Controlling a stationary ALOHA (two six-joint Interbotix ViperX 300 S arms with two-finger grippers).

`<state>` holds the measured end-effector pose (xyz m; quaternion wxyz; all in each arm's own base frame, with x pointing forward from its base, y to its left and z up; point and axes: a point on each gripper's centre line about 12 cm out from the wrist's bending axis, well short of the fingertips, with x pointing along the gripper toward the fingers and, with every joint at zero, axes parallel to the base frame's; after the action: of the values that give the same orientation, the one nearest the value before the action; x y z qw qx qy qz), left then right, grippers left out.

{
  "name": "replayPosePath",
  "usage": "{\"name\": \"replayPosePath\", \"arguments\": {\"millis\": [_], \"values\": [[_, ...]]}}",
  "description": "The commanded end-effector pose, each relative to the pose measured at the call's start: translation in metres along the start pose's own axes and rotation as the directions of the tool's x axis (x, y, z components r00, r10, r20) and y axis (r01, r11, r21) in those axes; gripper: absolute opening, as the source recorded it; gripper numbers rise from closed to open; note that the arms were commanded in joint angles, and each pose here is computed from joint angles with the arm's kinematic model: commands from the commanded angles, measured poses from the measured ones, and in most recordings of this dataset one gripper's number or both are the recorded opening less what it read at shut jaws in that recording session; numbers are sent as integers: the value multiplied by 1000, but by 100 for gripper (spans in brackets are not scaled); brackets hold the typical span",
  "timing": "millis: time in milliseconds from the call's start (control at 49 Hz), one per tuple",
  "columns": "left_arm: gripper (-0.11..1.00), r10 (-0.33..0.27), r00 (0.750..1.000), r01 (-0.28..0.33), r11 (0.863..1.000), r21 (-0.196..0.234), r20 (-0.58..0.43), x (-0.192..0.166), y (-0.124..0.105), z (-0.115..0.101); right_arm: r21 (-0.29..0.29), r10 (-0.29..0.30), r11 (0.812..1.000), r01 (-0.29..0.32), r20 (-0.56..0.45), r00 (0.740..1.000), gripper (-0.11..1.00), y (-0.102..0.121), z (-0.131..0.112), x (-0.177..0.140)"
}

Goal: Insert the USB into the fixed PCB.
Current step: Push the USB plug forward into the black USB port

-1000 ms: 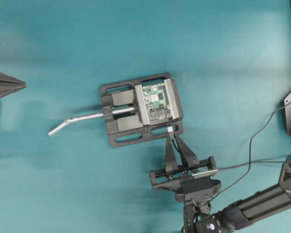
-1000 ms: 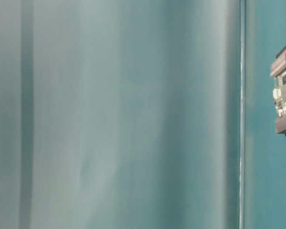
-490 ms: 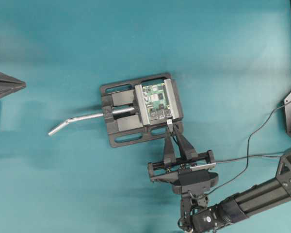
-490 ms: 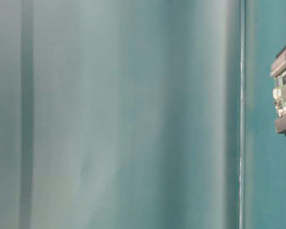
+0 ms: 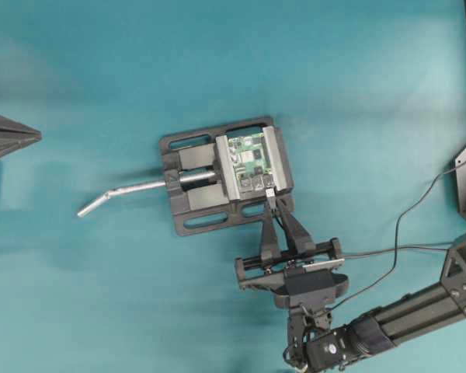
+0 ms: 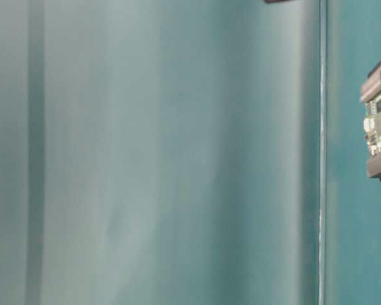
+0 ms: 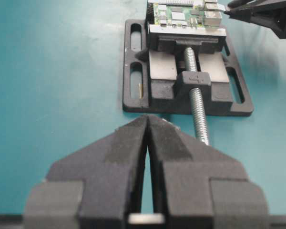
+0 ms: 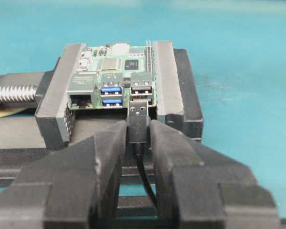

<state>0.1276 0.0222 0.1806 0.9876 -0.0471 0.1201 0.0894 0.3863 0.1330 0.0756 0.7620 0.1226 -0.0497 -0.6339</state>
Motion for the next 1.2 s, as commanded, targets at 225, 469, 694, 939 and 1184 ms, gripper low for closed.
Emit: {"name": "replayPosePath", "arguments": {"millis": [225, 469, 694, 939, 1184], "values": [[0, 2, 1000, -2, 1000, 6, 25, -1, 0, 11, 55, 0, 998, 0, -3, 1000, 21, 9, 24, -1], [0, 2, 1000, -2, 1000, 6, 26, -1, 0, 11, 48, -2, 999, 2, 5, 1000, 21, 6, 26, 3], [0, 2, 1000, -2, 1000, 6, 26, -1, 0, 11, 45, -7, 999, 6, 8, 1000, 21, 4, 26, 7], [0, 2, 1000, -2, 1000, 7, 26, -1, 0, 11, 46, -16, 999, 15, 12, 1000, 21, 4, 26, 11], [0, 2, 1000, -2, 1000, 7, 25, -1, 0, 11, 52, -7, 999, 6, 21, 1000, 21, 7, 27, 16]]}}
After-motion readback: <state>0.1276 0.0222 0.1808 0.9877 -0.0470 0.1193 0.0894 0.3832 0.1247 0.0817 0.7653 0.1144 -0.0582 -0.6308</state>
